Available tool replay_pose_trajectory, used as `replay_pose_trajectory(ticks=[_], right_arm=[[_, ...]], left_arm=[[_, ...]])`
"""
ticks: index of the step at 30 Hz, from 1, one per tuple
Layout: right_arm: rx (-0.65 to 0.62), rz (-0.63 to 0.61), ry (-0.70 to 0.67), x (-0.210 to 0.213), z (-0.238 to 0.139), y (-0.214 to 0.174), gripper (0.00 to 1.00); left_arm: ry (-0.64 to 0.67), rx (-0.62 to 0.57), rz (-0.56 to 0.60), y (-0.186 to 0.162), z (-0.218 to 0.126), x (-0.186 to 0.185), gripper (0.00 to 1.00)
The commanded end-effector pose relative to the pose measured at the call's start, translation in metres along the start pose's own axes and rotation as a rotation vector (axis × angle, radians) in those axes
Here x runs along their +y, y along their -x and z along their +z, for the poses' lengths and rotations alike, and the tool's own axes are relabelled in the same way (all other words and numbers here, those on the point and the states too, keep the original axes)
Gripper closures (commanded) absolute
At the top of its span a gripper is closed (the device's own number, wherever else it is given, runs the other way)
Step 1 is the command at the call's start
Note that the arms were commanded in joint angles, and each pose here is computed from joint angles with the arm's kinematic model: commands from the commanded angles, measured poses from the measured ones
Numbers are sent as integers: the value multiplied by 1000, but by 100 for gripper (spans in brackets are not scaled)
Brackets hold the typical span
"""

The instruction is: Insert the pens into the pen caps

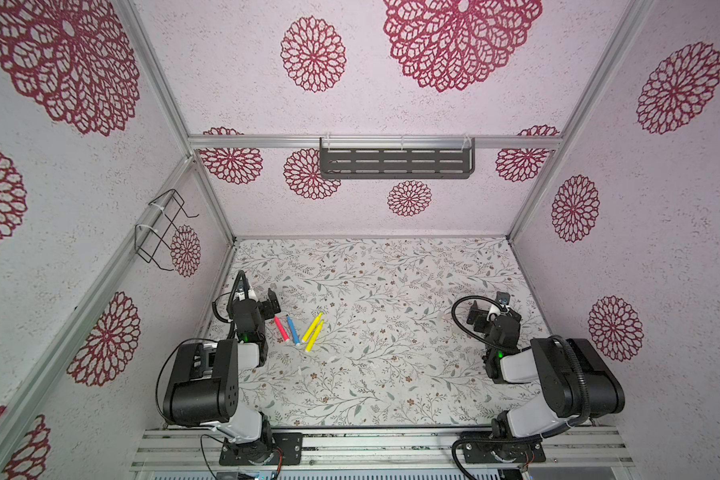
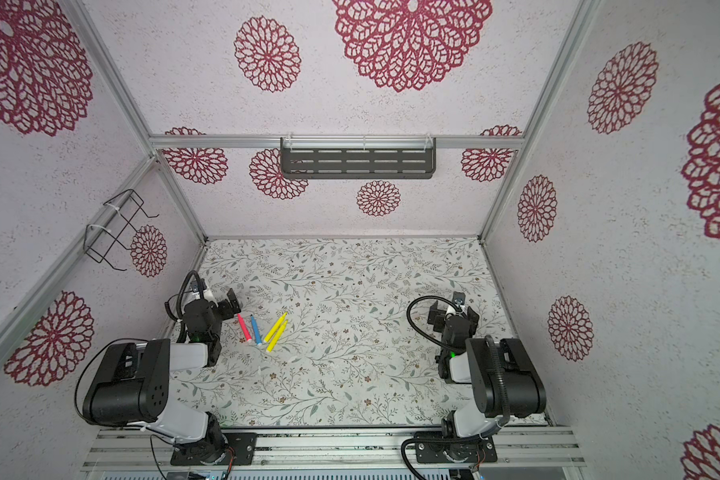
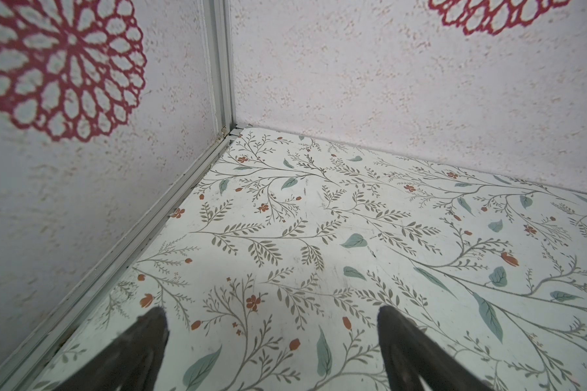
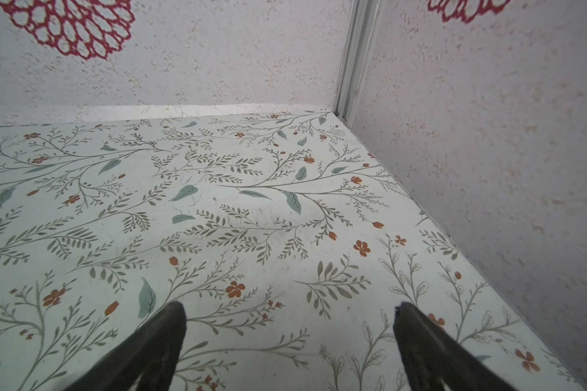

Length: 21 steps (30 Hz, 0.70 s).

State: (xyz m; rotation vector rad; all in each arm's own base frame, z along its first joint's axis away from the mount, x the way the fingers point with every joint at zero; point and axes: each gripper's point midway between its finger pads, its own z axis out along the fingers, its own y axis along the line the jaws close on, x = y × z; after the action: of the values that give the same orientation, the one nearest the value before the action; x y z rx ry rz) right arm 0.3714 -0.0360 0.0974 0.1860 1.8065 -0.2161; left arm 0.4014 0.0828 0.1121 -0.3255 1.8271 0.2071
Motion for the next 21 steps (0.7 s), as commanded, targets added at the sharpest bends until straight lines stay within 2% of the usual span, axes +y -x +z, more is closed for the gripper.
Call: replay_pose_trajectory(ticks=[1,2,7,11,12,13,14,15,17,19,21], right_arm=[[-86,24,21,4,-8,24,1],[-100,9,36,8,-13,28,1],[-162,-54,92,24,-37,61,1],[-222,181,20,6,-49,117,1],[-211,242,-28,-4,-51,123,1],[-170,355,-118,-20,-54,120,1],[-97,424,-212,-36,-58,107,1],[-68,457,-223,-42,-63,108,1],[-39,429,-153,-35,-65,114,1],[4,513,-144,-33,-70,113,1],[40,552,-54,-18,-73,115,1]], left_arm=[[97,-45,-29,16,-5,16,1],[174,-46,-55,22,-8,29,1],[221,49,-61,58,-22,28,1],[303,114,-147,95,-48,40,1],[376,111,-182,101,-58,53,1],[473,88,-234,104,-68,69,1],[573,78,-345,102,-80,86,1],[568,132,-399,98,-85,90,1],[387,234,-430,96,-78,72,0],[265,312,-432,96,-79,51,6],[265,378,-384,89,-89,39,6]])
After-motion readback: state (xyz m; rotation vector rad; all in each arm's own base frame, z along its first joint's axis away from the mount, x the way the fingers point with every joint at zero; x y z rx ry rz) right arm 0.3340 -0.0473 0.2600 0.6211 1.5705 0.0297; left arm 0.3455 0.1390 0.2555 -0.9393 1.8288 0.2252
